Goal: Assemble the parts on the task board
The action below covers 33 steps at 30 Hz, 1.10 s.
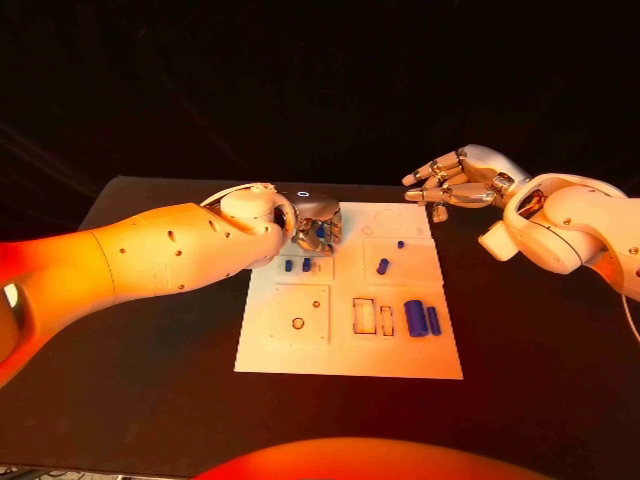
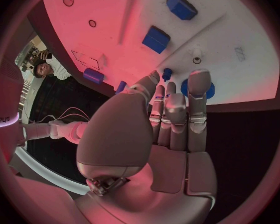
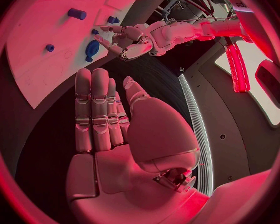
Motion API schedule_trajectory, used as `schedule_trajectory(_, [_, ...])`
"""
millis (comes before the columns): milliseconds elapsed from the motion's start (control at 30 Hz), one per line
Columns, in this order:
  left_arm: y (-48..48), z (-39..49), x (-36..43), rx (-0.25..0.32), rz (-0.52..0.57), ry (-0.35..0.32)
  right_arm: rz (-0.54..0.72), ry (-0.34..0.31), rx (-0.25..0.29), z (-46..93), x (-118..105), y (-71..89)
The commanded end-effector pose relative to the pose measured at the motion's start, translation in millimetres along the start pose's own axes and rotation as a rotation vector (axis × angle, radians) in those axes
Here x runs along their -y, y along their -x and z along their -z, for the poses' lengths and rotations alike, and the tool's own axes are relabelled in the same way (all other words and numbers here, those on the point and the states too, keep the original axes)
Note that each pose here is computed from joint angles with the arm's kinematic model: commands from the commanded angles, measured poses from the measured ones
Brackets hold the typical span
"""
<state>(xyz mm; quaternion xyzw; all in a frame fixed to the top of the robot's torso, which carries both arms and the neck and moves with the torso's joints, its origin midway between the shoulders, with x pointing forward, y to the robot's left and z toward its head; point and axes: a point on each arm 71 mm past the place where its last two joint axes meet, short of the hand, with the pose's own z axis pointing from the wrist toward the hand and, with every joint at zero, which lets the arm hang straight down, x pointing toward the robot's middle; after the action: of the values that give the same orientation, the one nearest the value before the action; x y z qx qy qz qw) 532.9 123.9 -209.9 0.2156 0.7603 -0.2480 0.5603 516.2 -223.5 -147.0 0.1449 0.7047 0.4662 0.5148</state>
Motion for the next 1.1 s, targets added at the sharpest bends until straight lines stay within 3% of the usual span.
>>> schedule_trajectory(33, [-2.5,-1.8,-0.5,-0.026,-0.033,0.014,0.002,0.015,-0.01,-0.2,-1.4,-1.6])
schedule_trajectory(1100, [-12.5,-12.0,0.0,-0.082,-0.031,0.041,-0.003,0.02,-0.023,-1.1,-3.3,-4.3])
